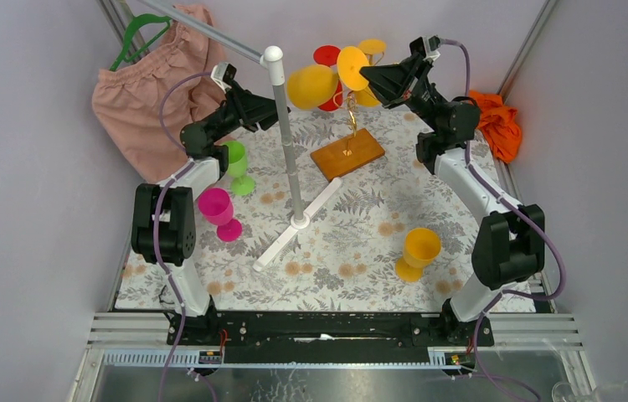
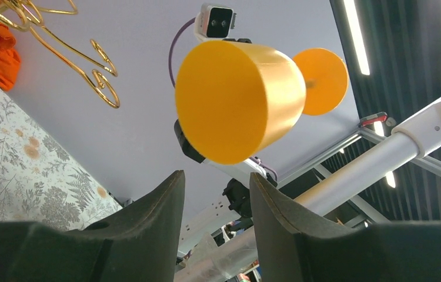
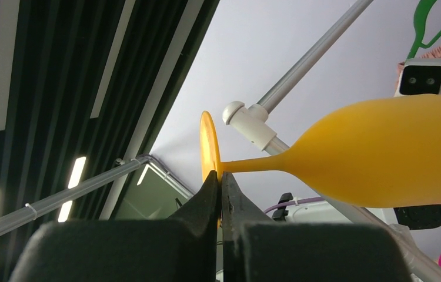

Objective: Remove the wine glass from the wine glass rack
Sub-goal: Place the wine glass at the center of the board.

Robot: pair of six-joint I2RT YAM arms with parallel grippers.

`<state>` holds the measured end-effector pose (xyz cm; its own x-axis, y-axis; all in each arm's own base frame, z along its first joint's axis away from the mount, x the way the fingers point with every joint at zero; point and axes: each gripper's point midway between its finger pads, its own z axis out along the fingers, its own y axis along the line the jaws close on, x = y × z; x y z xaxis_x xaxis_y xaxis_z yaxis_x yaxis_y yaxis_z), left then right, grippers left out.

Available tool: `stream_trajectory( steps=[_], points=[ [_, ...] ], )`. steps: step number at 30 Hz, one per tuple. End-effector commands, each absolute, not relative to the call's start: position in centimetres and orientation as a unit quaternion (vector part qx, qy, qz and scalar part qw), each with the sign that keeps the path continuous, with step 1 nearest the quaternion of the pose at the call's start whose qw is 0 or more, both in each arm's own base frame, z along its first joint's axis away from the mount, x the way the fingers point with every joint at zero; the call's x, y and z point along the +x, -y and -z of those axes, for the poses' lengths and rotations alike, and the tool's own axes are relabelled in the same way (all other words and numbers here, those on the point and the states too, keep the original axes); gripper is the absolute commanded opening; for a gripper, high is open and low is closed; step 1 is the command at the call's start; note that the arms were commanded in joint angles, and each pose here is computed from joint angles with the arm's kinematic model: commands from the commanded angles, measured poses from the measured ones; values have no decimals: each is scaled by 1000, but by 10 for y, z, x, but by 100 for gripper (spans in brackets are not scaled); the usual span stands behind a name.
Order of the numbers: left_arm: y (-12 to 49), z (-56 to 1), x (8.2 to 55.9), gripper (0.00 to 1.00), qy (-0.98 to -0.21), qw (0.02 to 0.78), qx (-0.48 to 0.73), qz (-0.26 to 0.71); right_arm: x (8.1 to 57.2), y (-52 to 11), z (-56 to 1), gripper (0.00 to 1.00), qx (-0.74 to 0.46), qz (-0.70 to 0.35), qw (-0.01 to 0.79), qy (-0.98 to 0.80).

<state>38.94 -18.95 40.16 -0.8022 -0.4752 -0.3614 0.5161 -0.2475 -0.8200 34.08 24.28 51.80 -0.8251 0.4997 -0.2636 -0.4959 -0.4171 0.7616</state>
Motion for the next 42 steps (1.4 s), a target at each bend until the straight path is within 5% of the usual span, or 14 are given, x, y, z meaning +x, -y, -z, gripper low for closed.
stream_trajectory(
  steps=[1, 18, 26, 31, 40, 42],
  points=[
    [189, -419, 372, 52, -498, 345, 62, 793, 332, -245, -531, 0, -24, -848, 310, -430],
    [188, -437, 358, 51, -486, 358, 76, 794, 326, -280, -505, 0, -30, -874, 239, -422],
    [185, -466, 325, 43, -468, 373, 103, 795, 329, -274, -494, 0, -23, -910, 197, -364],
    [185, -472, 314, 37, -467, 373, 112, 794, 329, -287, -489, 0, -31, -911, 179, -370],
    [185, -462, 322, 0, -476, 354, 93, 799, 334, -293, -480, 0, -18, -913, 163, -374],
    [185, -461, 323, 0, -477, 352, 90, 800, 336, -294, -478, 0, -15, -913, 160, -375]
  ],
)
